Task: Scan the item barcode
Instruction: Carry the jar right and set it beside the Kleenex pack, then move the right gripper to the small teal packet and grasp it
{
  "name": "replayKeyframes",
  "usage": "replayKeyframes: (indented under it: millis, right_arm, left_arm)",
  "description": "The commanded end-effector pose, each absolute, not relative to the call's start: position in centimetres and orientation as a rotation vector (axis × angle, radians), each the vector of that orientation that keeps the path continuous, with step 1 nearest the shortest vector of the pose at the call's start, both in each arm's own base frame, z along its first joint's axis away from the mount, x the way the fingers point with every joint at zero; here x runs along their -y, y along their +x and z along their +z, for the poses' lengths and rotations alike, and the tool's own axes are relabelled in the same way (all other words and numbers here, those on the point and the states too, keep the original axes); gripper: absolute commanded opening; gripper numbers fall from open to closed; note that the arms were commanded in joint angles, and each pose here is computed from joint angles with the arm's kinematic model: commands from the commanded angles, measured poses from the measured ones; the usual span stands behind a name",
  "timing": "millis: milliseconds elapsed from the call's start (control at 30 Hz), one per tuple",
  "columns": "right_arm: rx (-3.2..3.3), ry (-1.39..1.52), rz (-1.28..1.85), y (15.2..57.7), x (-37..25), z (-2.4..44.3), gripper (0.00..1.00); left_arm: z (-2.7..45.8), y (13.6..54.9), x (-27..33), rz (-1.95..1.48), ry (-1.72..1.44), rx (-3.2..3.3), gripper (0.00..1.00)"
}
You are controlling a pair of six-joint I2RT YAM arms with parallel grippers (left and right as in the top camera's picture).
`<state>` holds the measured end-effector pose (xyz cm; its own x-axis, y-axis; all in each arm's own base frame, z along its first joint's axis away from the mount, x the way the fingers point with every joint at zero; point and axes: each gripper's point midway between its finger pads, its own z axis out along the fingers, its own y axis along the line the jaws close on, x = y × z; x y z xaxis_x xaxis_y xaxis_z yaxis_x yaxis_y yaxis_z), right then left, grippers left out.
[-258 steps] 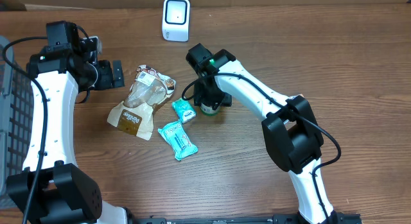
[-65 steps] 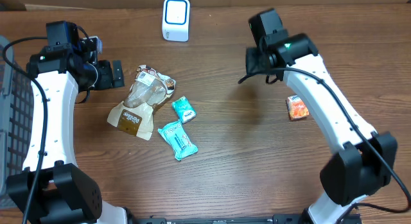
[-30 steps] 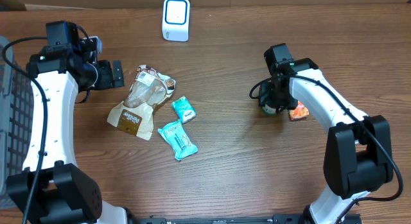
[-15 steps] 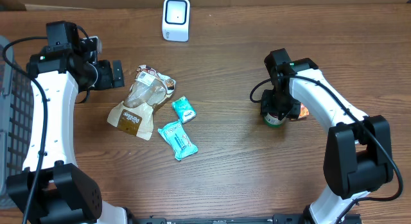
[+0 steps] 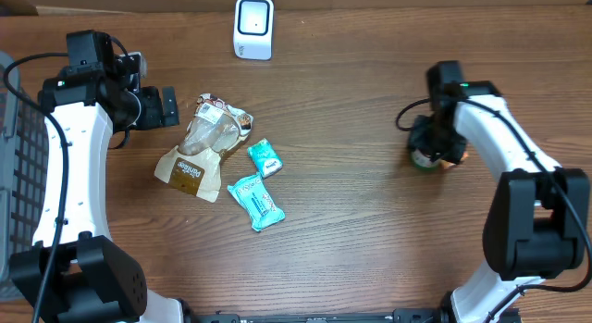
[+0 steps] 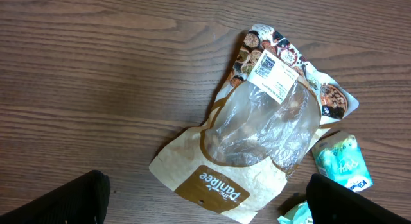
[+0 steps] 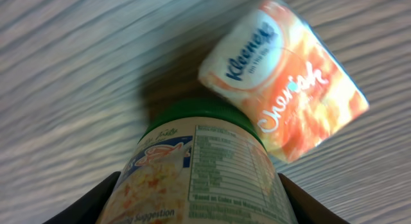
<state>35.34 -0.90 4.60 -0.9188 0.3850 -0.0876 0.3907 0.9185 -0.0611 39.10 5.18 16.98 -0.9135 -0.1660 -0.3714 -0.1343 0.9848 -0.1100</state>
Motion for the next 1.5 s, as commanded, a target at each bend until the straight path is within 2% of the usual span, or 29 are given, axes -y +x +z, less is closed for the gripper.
replayKeyframes:
  millis: [0, 167, 200, 233, 333, 367, 633, 900, 1000, 1133, 1300, 1467]
  right_arm:
    - [-2.962, 0.718, -0.086, 35.7, 2.5, 5.0, 0.30]
    - [-2.952, 0.753, -0.059, 35.8, 3.1, 5.0, 0.30]
    - [-2.952, 0.753, -0.059, 35.8, 3.1, 5.0, 0.32]
    - [-2.952, 0.753, -0.059, 35.8, 3.1, 5.0, 0.38]
    - [-2.956, 0.753, -0.060, 35.7, 3.1, 5.0, 0.92]
    - [-2.957, 0.754, -0.061, 35.7, 3.1, 5.0, 1.00]
    - [-2.970, 0.755, -0.063, 35.6, 3.1, 6.1, 1.00]
    - [-2.912, 0.633, -0.010, 38.4, 1.8, 15.6, 1.00]
    - [-2.856, 0.489, 0.115, 40.1, -1.8, 19.3, 1.00]
    - [-2.814, 0.286, 0.243, 41.1, -8.1, 20.7, 1.00]
    - [-2.816, -0.047, 0.448, 40.4, -19.6, 18.6, 1.00]
    - [-2.867, -0.254, 0.494, 38.1, -26.1, 15.7, 1.00]
  left_arm:
    - [17.9, 39.3, -5.3, -0.109, -0.191, -2.716, 1.00]
    - [17.9, 39.3, -5.3, -0.109, -0.191, -2.716, 1.00]
    - [17.9, 39.3, -5.3, -0.109, -0.191, -2.716, 1.00]
    - [17.9, 39.3, -5.3, -0.109, -0.191, -2.716, 1.00]
    - [17.9, 39.3, -5.3, -0.109, -0.191, -2.716, 1.00]
    - [17.9, 39.3, -5.3, -0.109, -0.191, -2.716, 1.00]
    - [17.9, 39.3, -5.3, -0.109, -0.191, -2.716, 0.99]
    - [17.9, 39.3, -5.3, -0.109, -0.191, -2.716, 1.00]
    - [17.9, 39.3, -5.3, -0.109, -0.191, -2.716, 1.00]
    - [17.9, 39.3, -5.3, -0.109, -0.191, -2.716, 0.99]
    - [17.9, 39.3, -5.3, -0.109, -0.191, -2.716, 1.00]
    - [17.9, 39.3, -5.3, -0.109, -0.191, -2.716, 1.00]
